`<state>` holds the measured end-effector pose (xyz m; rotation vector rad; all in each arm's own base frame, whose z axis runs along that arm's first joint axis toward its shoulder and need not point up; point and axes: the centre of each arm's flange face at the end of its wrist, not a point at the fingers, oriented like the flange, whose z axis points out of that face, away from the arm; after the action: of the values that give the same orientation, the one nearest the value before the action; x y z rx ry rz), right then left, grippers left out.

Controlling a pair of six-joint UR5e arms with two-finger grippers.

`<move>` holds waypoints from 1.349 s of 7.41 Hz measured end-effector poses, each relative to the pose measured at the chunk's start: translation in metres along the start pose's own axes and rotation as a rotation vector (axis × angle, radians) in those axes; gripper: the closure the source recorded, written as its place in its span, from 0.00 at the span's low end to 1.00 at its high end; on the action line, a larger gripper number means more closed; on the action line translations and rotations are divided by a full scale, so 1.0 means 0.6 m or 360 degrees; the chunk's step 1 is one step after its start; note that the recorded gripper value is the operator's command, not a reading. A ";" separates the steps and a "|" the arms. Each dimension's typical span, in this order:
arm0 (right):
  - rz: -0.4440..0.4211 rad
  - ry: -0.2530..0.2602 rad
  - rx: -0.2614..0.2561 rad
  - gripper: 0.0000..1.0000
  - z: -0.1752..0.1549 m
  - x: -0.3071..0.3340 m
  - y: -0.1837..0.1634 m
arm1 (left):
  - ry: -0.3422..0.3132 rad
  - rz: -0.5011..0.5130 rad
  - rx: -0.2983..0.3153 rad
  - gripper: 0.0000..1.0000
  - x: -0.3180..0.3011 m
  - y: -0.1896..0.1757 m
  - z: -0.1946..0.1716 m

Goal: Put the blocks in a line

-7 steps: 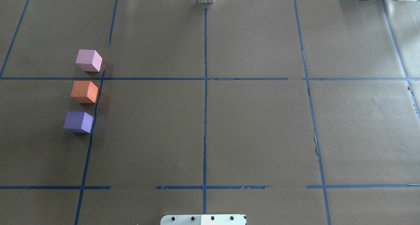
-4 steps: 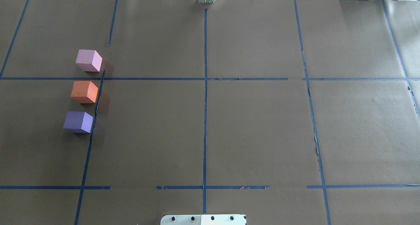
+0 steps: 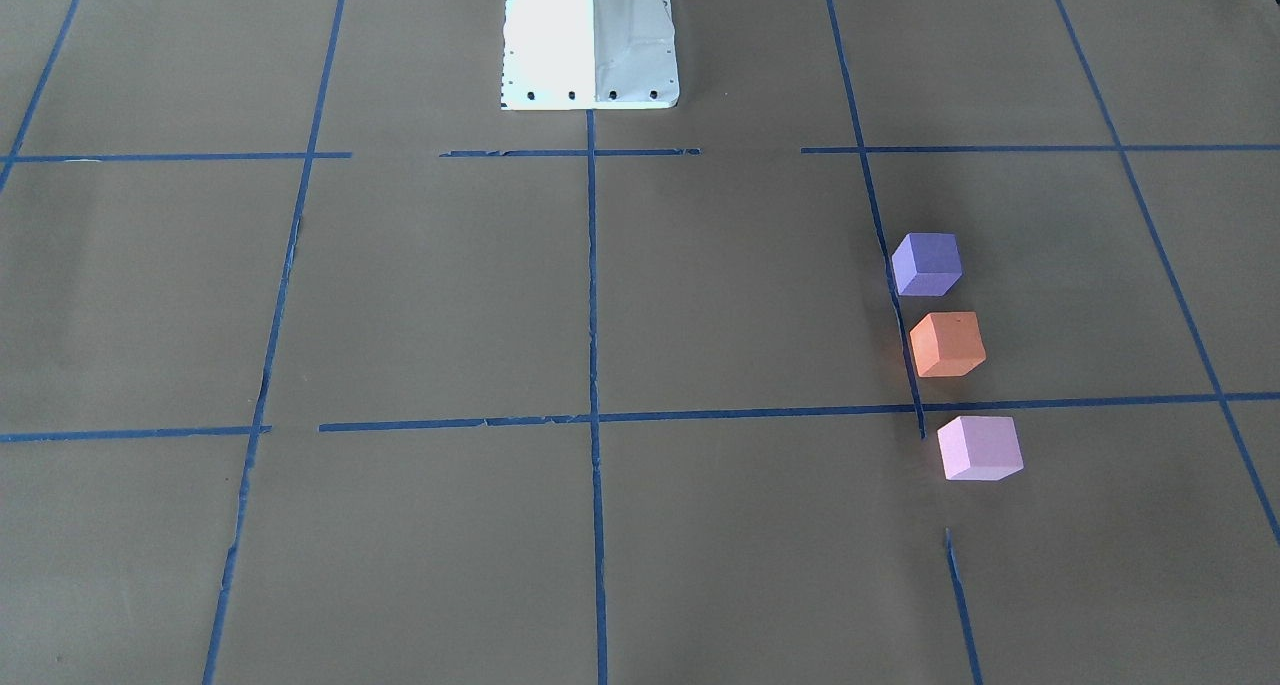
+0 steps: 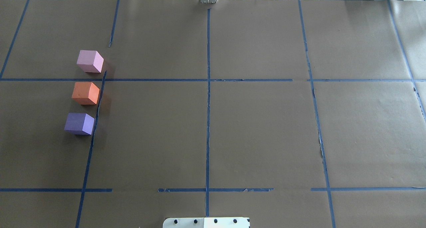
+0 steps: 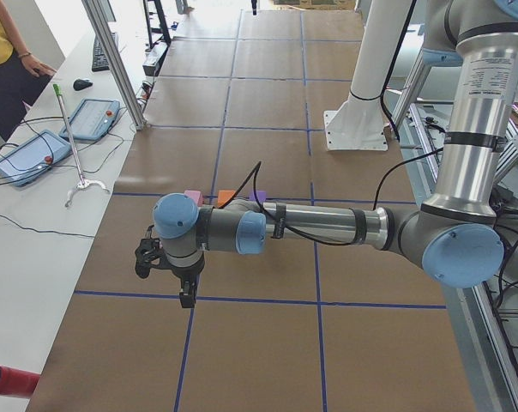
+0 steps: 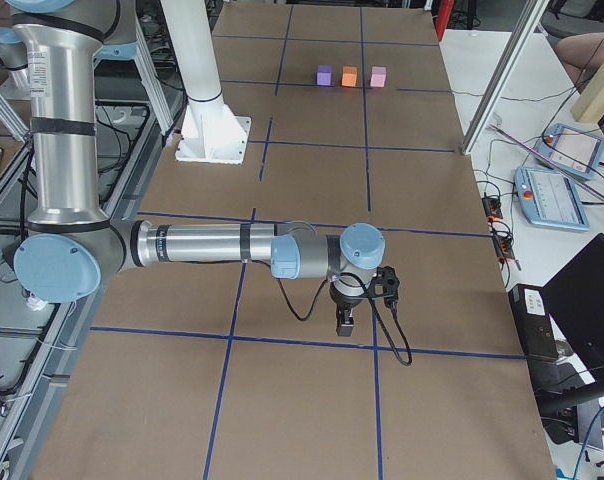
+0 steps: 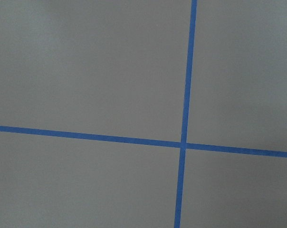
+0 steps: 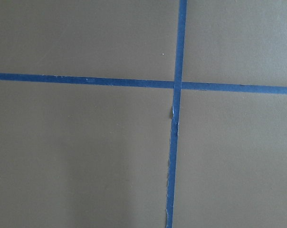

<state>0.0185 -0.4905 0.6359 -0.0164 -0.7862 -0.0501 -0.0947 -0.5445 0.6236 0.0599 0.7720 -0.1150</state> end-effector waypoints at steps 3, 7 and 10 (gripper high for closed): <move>0.0000 0.0000 0.0000 0.00 0.000 0.000 0.000 | 0.0010 0.0028 0.0028 0.00 0.015 -0.002 -0.014; 0.0001 0.0000 -0.0001 0.00 0.000 0.000 0.000 | 0.0009 0.0067 0.0065 0.00 0.028 -0.004 -0.028; 0.0001 0.0000 -0.0001 0.00 0.000 0.000 0.000 | 0.0006 0.0106 0.0071 0.00 0.022 0.005 -0.023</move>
<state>0.0185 -0.4905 0.6360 -0.0172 -0.7861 -0.0497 -0.0945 -0.5413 0.6048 0.1284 0.7705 -0.0687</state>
